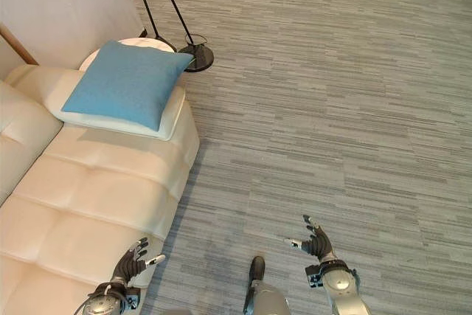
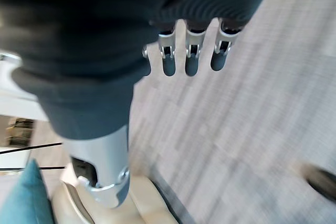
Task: Pick up all the scattered cushions and arrange them neatly on the sofa.
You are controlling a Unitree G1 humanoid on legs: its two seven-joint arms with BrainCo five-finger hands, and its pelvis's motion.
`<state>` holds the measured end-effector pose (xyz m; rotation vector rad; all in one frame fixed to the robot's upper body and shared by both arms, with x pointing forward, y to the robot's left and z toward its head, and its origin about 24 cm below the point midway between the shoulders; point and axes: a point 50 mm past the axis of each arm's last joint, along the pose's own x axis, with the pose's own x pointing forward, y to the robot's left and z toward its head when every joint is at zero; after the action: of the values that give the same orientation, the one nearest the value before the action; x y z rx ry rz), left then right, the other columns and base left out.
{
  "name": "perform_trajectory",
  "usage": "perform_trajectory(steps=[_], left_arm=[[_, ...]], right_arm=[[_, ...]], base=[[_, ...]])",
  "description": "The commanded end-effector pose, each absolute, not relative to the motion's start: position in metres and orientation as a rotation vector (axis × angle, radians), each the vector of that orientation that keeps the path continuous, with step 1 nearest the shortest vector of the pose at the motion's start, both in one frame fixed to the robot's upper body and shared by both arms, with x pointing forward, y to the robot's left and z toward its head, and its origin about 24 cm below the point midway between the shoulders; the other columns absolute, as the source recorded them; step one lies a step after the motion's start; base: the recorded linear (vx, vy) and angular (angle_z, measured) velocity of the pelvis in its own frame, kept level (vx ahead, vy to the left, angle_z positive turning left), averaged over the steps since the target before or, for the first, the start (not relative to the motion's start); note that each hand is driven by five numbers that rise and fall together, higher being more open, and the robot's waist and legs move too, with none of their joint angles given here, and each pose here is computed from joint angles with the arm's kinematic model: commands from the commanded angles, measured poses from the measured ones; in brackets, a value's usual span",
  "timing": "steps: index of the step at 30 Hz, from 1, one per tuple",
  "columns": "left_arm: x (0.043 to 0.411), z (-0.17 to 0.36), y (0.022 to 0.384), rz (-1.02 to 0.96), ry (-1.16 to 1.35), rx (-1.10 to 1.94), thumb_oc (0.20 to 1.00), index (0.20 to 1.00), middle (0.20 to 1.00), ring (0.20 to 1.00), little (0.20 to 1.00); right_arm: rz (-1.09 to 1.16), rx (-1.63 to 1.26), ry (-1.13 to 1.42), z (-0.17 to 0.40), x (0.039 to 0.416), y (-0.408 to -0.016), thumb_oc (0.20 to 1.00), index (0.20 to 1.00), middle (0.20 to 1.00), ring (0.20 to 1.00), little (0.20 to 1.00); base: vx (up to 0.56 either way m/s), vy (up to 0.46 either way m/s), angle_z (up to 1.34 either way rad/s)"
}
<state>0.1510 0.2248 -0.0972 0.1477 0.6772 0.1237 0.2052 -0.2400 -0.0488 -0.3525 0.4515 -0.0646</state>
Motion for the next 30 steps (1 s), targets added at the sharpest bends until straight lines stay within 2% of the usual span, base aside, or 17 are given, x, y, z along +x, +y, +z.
perform_trajectory(steps=[1,11,16,21,30], left_arm=[[0.179,-0.071,0.231,0.115,0.518,0.159,1.0,1.0,1.0,1.0,1.0],[0.172,-0.074,0.235,0.141,0.548,0.193,1.0,1.0,1.0,1.0,1.0],[0.166,-0.074,0.243,0.158,0.559,0.203,1.0,1.0,1.0,1.0,1.0],[0.17,-0.069,0.249,0.168,0.547,0.231,1.0,1.0,1.0,1.0,1.0],[0.167,-0.07,0.253,0.231,0.542,0.179,1.0,1.0,1.0,1.0,1.0]], right_arm=[[-0.089,-0.375,0.316,-0.02,0.22,-0.25,1.0,1.0,1.0,1.0,1.0],[-0.207,-0.363,0.402,-0.036,0.199,-0.267,1.0,1.0,1.0,1.0,1.0],[-0.173,-0.367,0.456,-0.046,0.191,-0.261,1.0,1.0,1.0,1.0,1.0],[-0.125,-0.347,0.469,-0.052,0.189,-0.248,1.0,1.0,1.0,1.0,1.0],[-0.093,-0.33,0.461,-0.052,0.198,-0.24,1.0,1.0,1.0,1.0,1.0]], base=[[0.32,-0.147,0.01],[0.46,-0.007,0.1],[0.62,0.16,0.01],[0.34,0.201,0.16],[0.44,0.034,0.7]])
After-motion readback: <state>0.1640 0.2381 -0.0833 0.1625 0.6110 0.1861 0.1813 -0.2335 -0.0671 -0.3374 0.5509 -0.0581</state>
